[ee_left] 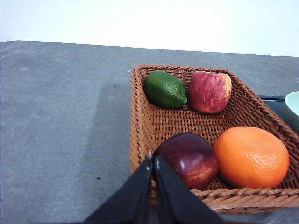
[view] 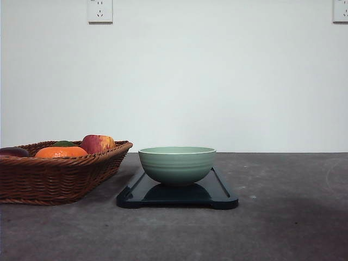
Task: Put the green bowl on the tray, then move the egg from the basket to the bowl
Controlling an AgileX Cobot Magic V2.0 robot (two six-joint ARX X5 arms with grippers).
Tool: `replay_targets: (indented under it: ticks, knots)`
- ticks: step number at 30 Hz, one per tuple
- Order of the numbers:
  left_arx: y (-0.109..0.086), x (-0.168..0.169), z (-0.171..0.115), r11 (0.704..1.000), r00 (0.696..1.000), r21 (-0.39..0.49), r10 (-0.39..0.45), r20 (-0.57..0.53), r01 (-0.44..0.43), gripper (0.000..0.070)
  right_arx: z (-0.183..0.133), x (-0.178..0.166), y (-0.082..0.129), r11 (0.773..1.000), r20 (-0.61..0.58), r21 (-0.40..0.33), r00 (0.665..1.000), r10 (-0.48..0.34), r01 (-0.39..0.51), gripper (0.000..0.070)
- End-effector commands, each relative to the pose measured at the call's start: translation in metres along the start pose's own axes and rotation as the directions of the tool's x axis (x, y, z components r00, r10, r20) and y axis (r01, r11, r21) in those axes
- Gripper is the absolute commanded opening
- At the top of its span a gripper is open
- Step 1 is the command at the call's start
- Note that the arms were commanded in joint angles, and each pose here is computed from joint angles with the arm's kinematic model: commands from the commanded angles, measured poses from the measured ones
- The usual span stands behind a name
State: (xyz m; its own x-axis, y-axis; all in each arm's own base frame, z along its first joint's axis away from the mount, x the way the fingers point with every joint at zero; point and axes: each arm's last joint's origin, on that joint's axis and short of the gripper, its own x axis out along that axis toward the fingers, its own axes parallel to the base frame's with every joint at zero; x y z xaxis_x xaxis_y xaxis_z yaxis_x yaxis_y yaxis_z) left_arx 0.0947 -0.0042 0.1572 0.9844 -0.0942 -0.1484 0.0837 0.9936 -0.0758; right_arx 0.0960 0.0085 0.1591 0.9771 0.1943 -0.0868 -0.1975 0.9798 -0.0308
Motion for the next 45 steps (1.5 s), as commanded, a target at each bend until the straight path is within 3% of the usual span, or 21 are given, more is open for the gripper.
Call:
replay_targets:
  ticks: [1,45]
  knots:
    - [0.0008,0.0018,-0.0069,1.0,1.0,0.01,0.005,-0.026,-0.005,0.0,-0.0003,0.0003,-0.0001,1.0,0.007,0.009,1.0,-0.001,0.001,0.0015]
    - [0.0008,0.0018,-0.0069,1.0,1.0,0.01,0.005,-0.026,-0.005,0.0,-0.0003,0.0003,-0.0001,1.0,0.007,0.009,1.0,-0.001,0.001,0.0015]
